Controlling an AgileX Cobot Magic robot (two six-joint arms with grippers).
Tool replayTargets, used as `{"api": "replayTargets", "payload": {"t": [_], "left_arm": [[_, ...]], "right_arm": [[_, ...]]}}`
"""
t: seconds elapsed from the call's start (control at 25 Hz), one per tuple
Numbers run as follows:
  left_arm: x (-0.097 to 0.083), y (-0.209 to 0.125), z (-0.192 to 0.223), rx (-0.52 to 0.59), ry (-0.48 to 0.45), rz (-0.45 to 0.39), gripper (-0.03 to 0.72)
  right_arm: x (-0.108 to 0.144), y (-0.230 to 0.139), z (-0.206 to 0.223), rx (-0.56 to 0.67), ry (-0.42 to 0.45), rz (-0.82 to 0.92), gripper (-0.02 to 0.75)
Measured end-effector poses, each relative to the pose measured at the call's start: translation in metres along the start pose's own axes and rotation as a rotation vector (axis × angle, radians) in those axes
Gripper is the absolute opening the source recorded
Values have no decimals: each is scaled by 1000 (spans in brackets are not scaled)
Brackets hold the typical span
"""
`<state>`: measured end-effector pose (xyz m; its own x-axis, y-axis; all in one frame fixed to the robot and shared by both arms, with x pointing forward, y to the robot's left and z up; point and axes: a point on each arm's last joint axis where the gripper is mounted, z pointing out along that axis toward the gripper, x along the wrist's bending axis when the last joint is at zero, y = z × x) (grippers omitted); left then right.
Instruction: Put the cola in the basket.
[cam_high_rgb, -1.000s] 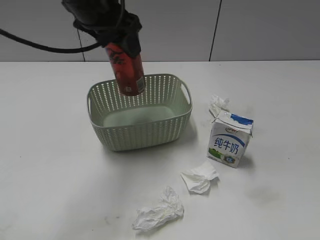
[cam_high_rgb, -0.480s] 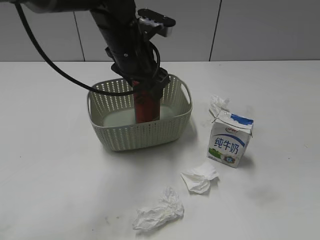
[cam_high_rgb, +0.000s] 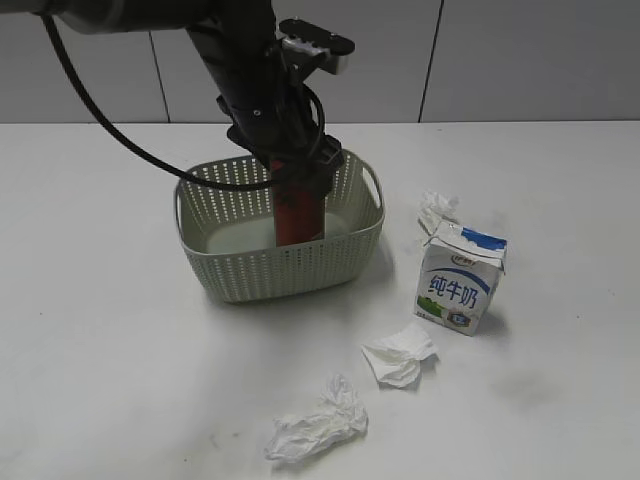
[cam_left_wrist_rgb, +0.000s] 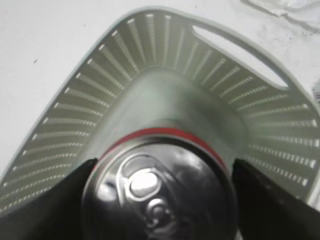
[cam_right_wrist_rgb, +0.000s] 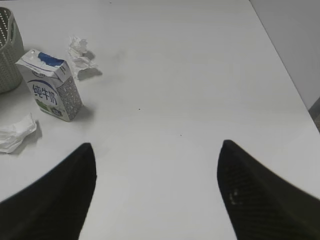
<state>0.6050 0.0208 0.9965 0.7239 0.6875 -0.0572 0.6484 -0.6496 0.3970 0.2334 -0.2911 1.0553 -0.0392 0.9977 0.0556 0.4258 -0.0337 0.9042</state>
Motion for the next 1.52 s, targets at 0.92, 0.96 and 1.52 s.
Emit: {"api": "replayTargets", "payload": {"t": [0.92, 0.96, 1.52], "left_arm": [[156, -73, -125, 50, 138, -459, 585], [163, -80, -129, 47, 146, -493, 586], [126, -170, -153, 167, 109, -633, 542]], "right_arm": [[0, 0, 0, 0, 0, -1, 571], [0, 0, 0, 0, 0, 0, 571], [0, 0, 0, 0, 0, 0, 571]]}}
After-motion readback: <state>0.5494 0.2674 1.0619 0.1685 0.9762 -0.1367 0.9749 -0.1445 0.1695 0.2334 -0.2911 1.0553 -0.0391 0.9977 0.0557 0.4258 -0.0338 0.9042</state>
